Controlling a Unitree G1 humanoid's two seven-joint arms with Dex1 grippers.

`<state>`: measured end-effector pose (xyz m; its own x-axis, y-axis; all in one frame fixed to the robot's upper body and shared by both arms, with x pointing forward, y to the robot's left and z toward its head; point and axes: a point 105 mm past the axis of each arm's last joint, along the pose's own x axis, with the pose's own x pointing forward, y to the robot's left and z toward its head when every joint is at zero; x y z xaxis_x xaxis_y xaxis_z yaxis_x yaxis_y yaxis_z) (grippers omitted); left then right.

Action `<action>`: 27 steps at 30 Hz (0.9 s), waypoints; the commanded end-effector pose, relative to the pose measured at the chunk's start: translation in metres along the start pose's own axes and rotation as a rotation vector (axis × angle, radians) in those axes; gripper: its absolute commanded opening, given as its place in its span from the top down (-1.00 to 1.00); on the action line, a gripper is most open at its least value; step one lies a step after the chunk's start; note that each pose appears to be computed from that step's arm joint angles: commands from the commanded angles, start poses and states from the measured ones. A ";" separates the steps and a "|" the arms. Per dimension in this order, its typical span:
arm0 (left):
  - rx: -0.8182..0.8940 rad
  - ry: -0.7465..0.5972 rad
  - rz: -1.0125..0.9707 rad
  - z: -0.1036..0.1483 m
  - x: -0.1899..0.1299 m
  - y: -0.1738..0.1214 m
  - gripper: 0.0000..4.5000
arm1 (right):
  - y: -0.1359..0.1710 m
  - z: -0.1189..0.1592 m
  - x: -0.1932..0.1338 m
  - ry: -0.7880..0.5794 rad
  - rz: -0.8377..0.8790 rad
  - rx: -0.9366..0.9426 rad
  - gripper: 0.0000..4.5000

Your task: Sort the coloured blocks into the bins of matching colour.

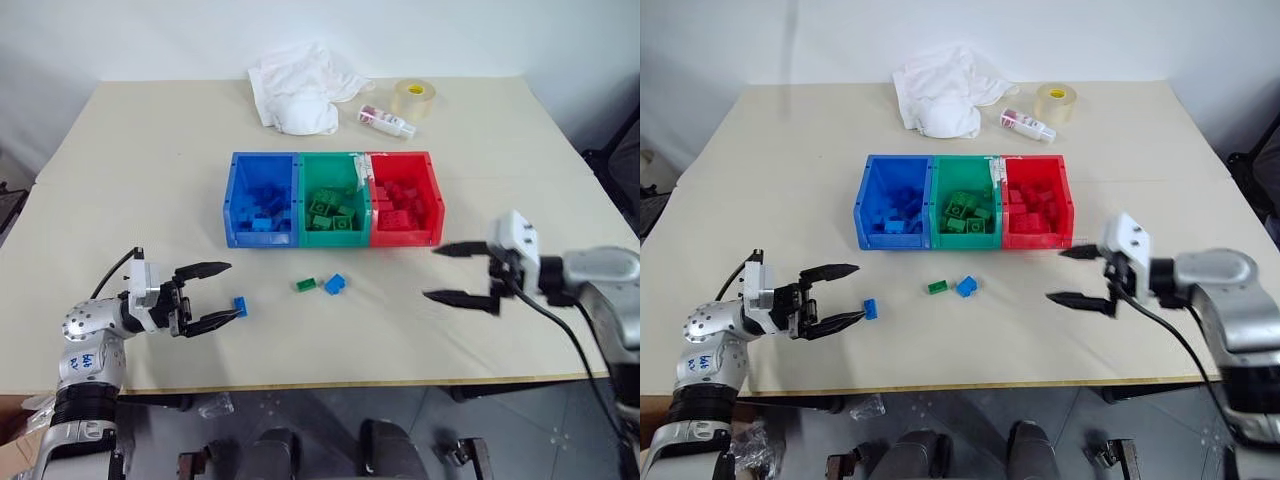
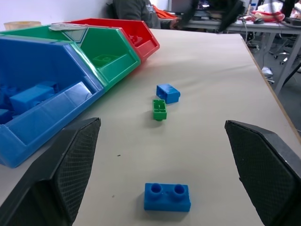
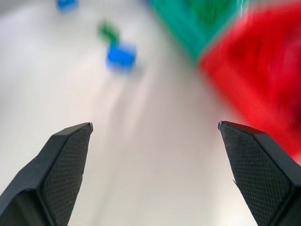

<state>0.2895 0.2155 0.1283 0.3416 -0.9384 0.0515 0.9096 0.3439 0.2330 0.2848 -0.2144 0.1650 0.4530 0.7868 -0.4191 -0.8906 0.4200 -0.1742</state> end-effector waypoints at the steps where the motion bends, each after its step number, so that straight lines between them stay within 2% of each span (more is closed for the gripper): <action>1: 0.034 0.000 -0.005 0.006 -0.005 0.003 -1.00 | 0.004 0.009 -0.025 0.002 -0.041 -0.037 -0.99; 5: 0.037 0.006 -0.002 0.007 -0.008 0.004 -1.00 | 0.005 0.009 -0.031 0.015 -0.052 -0.039 -0.99; 10: 0.039 0.005 -0.004 0.007 -0.007 0.003 -1.00 | 0.007 0.016 -0.008 0.008 0.010 -0.062 -0.99; 20: 0.051 -0.015 -0.010 0.009 -0.002 -0.009 -1.00 | 0.016 0.036 0.097 -0.032 0.239 -0.174 -0.99; 27: 0.052 -0.022 0.009 0.010 -0.003 -0.020 -1.00 | 0.008 0.042 0.147 -0.040 0.294 -0.242 -0.99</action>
<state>0.2701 0.2093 0.1245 0.3369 -0.9406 0.0428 0.9064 0.3363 0.2558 0.3419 -0.0774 0.1342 0.1673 0.8759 -0.4526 -0.9730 0.0727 -0.2191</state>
